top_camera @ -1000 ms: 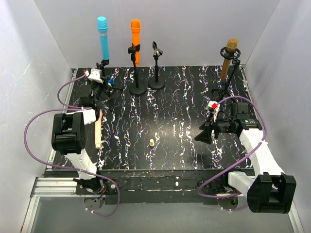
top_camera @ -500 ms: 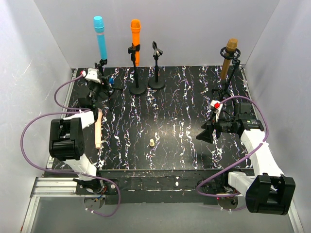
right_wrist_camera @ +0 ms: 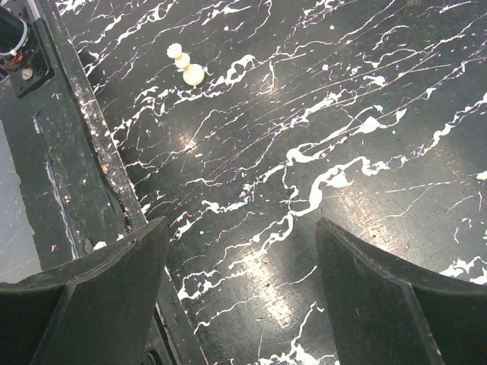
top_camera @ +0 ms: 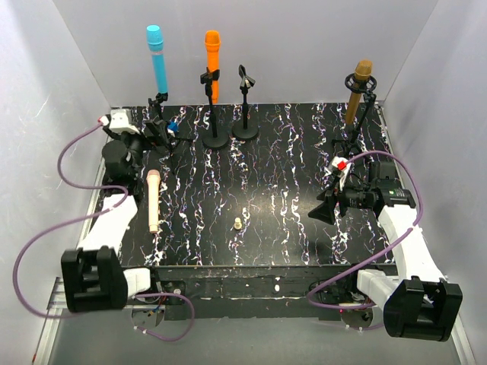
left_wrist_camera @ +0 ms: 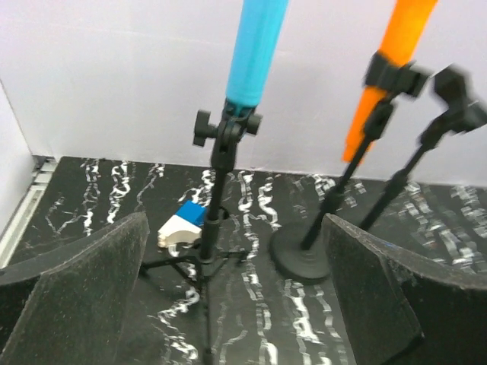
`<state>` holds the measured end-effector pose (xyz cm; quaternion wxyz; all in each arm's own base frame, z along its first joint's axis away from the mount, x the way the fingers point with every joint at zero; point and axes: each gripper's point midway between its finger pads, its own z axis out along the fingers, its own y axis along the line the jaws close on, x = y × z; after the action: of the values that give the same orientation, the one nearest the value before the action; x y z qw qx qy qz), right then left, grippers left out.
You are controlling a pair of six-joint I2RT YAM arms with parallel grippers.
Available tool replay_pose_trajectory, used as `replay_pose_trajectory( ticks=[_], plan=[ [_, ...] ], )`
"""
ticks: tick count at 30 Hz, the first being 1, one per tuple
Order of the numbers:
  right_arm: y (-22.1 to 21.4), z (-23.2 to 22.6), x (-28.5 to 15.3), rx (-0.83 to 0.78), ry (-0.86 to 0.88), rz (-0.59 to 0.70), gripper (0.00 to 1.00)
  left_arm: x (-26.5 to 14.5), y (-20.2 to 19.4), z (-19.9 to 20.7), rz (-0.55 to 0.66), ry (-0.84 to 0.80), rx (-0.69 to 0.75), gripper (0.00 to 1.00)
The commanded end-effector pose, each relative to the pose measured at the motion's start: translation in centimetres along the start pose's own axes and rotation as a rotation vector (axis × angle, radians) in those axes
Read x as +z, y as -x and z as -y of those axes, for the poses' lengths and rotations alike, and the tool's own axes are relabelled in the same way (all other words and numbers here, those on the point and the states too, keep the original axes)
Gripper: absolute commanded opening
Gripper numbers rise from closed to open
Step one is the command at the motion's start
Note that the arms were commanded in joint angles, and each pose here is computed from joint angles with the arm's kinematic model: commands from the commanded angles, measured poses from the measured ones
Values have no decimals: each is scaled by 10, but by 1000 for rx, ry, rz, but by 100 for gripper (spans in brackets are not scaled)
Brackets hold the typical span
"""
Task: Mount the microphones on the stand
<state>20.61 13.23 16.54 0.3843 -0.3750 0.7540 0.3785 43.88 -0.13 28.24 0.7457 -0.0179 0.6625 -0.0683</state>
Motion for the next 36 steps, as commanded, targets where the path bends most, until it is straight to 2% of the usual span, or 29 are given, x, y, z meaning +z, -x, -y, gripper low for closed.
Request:
replay_pose_trajectory(
  ticks=[1,6,9,15,21,26,27,32,36],
  plan=[
    [9,-3,-4,-52,1,26,84,-40,2,14,-176,26,-211,98],
    [8,-4,-4,-70,3,33,83,-80,-29,48,-447,-89,-322,98],
    [7,-5,-4,-89,3,38,83,-103,-44,62,-560,-146,-351,98],
    [5,-13,0,-111,57,74,83,-141,-65,79,-636,-216,-412,98],
    [2,-9,1,-92,61,71,83,-146,-47,118,-544,-346,-604,98],
    [1,-7,2,-72,69,64,83,-123,-43,174,-554,-383,-434,98],
    [1,-7,2,-73,67,63,83,-111,-35,185,-551,-382,-400,98],
    [2,-7,0,-89,56,67,83,-55,-55,227,-612,-301,-158,98],
    [5,-9,-2,-100,51,76,83,-1,-75,241,-673,-256,33,98]
  ],
)
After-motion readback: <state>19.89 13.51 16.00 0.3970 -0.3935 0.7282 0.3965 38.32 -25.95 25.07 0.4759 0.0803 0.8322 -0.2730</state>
